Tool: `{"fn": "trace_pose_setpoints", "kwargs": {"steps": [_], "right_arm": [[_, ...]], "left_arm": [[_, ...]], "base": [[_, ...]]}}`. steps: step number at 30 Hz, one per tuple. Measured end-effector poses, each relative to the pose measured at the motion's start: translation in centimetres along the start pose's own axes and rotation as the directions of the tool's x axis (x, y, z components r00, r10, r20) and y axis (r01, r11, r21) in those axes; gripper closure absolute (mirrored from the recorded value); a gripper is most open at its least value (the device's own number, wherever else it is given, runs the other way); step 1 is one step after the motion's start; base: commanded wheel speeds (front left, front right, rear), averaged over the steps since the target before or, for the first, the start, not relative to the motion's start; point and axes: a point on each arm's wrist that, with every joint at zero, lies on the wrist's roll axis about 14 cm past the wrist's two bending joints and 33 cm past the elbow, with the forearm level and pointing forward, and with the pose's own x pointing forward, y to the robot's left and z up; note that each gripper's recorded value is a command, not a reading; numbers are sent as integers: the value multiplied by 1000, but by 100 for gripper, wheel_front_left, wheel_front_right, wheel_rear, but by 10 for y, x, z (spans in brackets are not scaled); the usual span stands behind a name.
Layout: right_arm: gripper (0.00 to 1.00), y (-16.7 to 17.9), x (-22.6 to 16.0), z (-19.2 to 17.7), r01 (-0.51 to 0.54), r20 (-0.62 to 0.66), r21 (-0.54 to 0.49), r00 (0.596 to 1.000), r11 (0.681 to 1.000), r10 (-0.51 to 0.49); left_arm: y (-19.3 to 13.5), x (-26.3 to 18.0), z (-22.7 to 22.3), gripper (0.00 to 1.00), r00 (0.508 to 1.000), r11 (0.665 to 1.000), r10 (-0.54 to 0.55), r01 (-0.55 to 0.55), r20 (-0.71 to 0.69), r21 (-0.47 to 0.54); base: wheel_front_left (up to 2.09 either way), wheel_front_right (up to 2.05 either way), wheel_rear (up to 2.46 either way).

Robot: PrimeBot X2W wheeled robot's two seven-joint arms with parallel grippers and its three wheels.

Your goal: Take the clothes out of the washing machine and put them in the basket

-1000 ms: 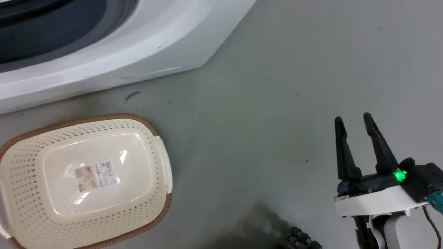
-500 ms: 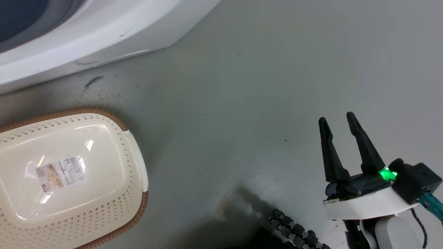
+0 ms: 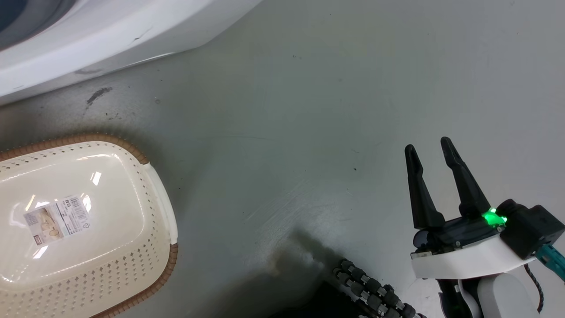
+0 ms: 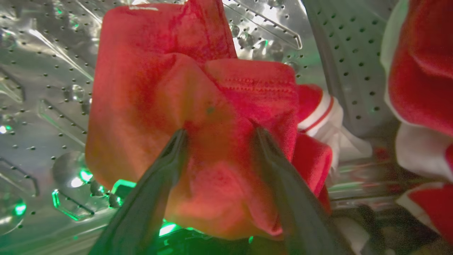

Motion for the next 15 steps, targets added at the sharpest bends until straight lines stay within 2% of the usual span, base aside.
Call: {"fn": "trace_pose_setpoints", "kwargs": {"steps": [1,2,9,15], "right_arm": [[0,-1,0,0,2,1,-4,1000,1000,-2],[0,-2,0,1,4,2,-6,1000,1000,-4],[0,-3,7,9,1,31,-12,1000,1000,-1],[0,-2,10,21,-9,70,-21,997,1000,11]], "left_arm": [[-1,0,1,83,1000,1000,-2,2,7,0],[-2,0,5,100,1000,1000,-5,5,29,0],[-1,-4,11,100,997,1000,-4,4,71,3],[-4,-20,31,100,978,1000,-8,11,208,-12]], "base": [[0,0,0],[0,0,0],[0,0,0],[0,0,0]]}}
